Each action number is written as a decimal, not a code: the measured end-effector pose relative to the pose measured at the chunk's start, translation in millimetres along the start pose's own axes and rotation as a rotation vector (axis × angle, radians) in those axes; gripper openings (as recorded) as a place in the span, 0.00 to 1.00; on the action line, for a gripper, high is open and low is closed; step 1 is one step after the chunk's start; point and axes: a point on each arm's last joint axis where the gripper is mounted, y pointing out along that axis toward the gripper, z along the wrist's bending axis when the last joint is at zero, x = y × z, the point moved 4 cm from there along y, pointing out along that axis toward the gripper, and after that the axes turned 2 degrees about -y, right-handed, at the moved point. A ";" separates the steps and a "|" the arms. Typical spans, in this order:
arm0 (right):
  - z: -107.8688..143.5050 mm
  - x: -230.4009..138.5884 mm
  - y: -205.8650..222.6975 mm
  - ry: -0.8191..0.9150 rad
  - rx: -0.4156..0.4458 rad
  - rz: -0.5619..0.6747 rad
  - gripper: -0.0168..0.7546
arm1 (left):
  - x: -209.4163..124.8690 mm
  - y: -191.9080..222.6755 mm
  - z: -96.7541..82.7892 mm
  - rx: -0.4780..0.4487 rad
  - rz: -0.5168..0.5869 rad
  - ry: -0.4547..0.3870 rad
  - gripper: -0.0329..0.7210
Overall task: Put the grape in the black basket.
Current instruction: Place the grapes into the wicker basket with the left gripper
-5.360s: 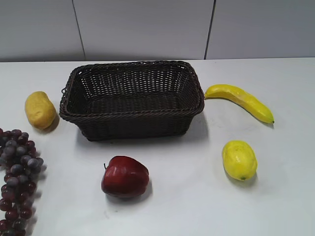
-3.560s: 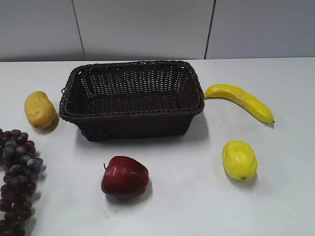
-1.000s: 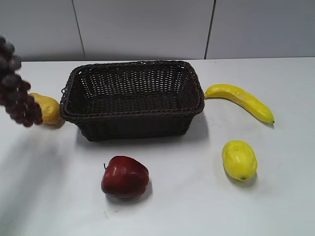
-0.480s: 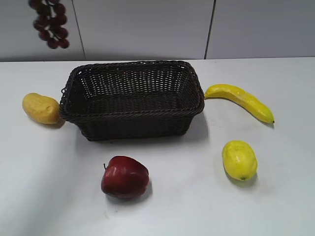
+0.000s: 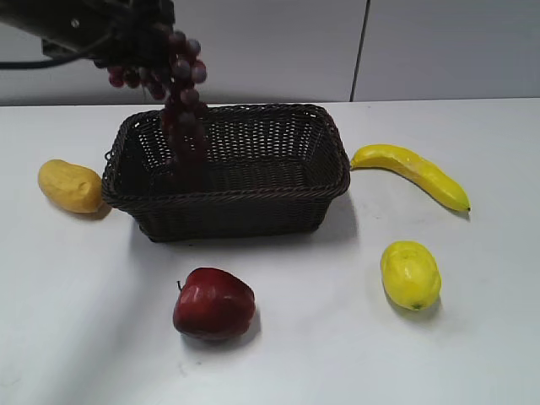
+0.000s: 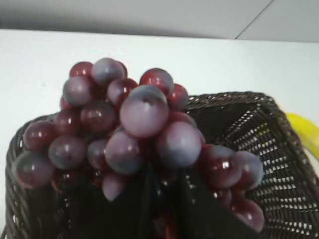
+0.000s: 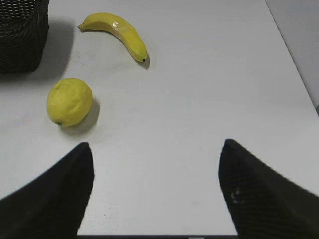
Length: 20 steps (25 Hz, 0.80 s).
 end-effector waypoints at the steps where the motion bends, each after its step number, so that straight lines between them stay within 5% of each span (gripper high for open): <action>1: 0.0 0.0 0.0 0.000 0.000 0.000 0.79 | -5.6 9.8 3.8 0.009 0.026 -0.004 0.16; 5: 0.0 0.0 0.0 0.000 0.000 0.000 0.79 | -21.4 28.6 11.5 0.027 0.106 -0.014 0.23; 9: 0.0 0.0 0.0 0.000 0.000 0.000 0.79 | -26.4 29.6 11.9 0.027 0.141 -0.015 0.69; 11: 0.0 0.0 0.0 0.000 0.000 0.000 0.79 | -27.6 29.2 12.0 0.028 0.152 -0.009 0.83; 20: 0.0 0.0 0.0 0.000 0.000 0.000 0.79 | -10.9 -19.9 -4.2 0.003 0.118 0.060 0.74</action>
